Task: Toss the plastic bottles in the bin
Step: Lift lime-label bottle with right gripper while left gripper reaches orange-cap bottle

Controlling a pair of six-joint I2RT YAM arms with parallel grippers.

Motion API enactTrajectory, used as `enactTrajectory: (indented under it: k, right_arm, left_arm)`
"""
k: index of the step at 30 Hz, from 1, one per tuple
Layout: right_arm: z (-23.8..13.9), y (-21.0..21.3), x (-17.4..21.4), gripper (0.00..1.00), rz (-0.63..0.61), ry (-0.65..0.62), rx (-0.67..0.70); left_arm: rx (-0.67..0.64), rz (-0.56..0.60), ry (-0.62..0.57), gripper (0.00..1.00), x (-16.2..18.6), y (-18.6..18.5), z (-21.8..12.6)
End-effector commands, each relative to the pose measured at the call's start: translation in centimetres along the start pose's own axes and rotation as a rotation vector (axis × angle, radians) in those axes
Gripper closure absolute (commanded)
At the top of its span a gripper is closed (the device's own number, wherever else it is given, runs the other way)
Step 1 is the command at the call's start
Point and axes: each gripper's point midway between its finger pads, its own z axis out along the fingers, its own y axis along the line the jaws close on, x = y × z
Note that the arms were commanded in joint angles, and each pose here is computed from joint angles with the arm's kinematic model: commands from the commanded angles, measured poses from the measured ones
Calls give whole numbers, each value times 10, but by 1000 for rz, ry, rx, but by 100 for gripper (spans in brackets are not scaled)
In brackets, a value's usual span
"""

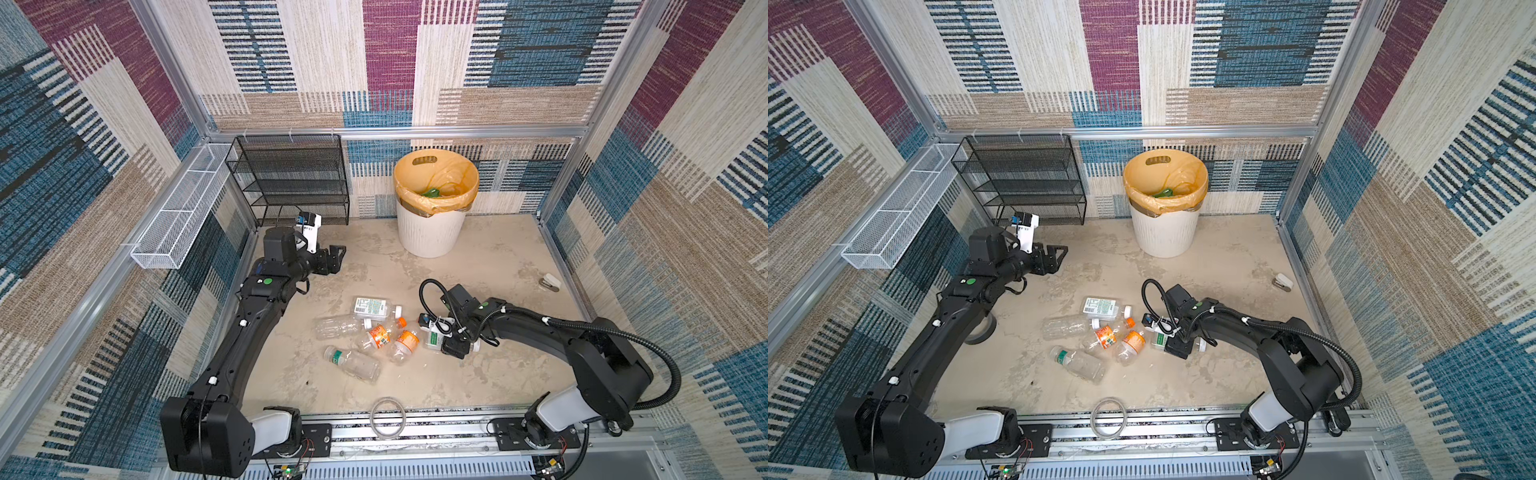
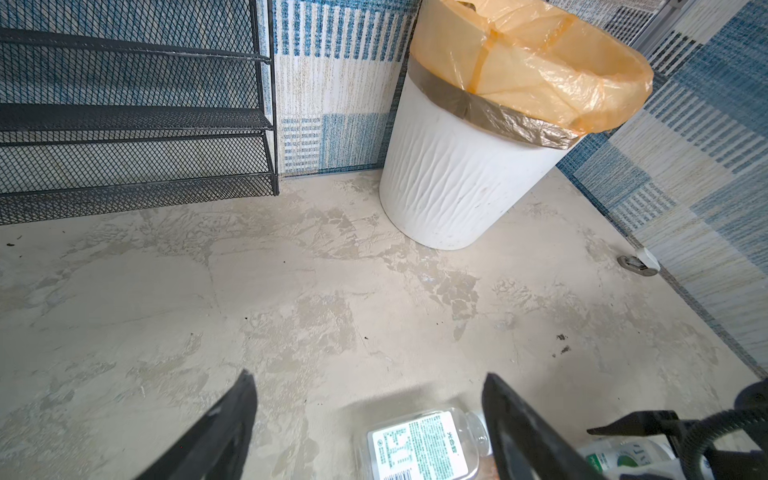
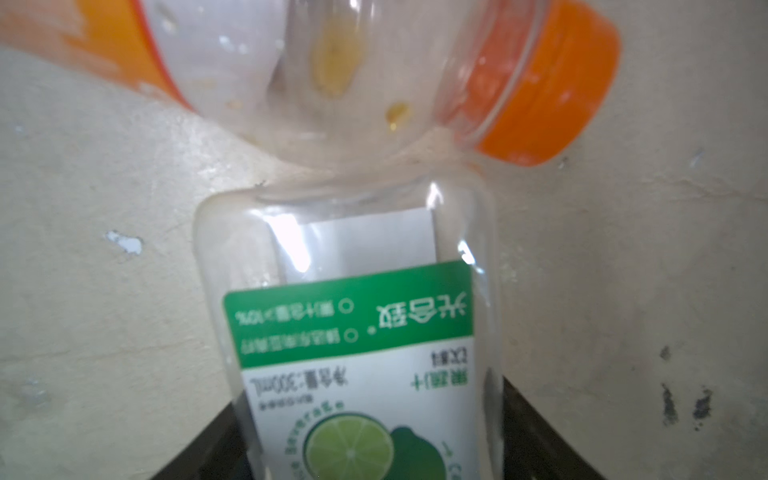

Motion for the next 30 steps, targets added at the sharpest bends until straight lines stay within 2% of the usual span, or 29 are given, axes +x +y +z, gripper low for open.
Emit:
enactTrajectory:
  k: [1, 6, 12, 16, 19, 30]
  right_arm:
    - [-3, 1, -2, 31, 25, -22, 7]
    - [-12, 3, -3, 43, 52, -58, 16]
    - [-20, 1, 5, 43, 106, -62, 68]
    - [-37, -21, 3, 42, 165, -103, 206]
    - [-61, -43, -11, 41, 212, -198, 327]
    - [-177, -114, -52, 41, 486, -700, 677]
  left_arm:
    - [18, -17, -15, 15, -3, -2, 2]
    - [22, -23, -7, 15, -1, -2, 4]
    - [30, -27, -1, 15, 1, -3, 6]
    - [36, -29, 3, 16, 2, -3, 8]
    - [35, -29, 8, 16, 4, -3, 9]
    - [33, -8, 15, 17, 4, -5, 7]
